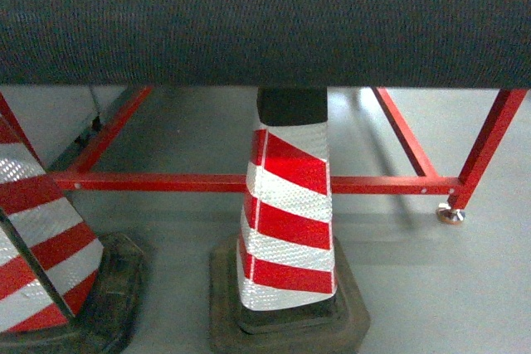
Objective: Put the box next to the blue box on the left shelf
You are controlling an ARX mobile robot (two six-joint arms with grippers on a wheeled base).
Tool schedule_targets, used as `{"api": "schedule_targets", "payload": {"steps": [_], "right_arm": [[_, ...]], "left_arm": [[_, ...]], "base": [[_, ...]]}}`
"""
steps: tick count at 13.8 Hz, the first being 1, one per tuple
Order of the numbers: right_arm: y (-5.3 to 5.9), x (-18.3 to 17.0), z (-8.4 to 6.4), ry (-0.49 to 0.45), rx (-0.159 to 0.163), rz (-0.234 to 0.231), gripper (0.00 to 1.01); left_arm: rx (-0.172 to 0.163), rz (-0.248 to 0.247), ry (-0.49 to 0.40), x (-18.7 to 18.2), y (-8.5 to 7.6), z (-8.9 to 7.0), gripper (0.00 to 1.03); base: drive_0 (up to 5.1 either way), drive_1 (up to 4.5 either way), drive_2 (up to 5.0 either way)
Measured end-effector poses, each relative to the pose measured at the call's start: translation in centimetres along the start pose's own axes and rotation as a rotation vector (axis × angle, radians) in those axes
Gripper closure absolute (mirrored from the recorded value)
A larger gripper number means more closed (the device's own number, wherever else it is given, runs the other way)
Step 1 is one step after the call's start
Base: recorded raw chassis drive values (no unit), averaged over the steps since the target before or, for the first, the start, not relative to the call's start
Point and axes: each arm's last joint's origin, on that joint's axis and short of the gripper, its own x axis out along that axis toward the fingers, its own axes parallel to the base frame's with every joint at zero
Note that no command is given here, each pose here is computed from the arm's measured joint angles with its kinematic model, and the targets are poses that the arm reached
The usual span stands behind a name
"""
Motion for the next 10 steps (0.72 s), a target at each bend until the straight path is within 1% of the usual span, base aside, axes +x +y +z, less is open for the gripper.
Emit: {"api": "schedule_targets", "payload": {"steps": [10], "right_arm": [[0.0,0.0,0.0,0.0,0.002,-0.001,0.03]], "left_arm": [[0.001,-0.001,0.001,0.0,0.0,-0.01,0.05]], "base": [[0.0,0.0,0.0]]}}
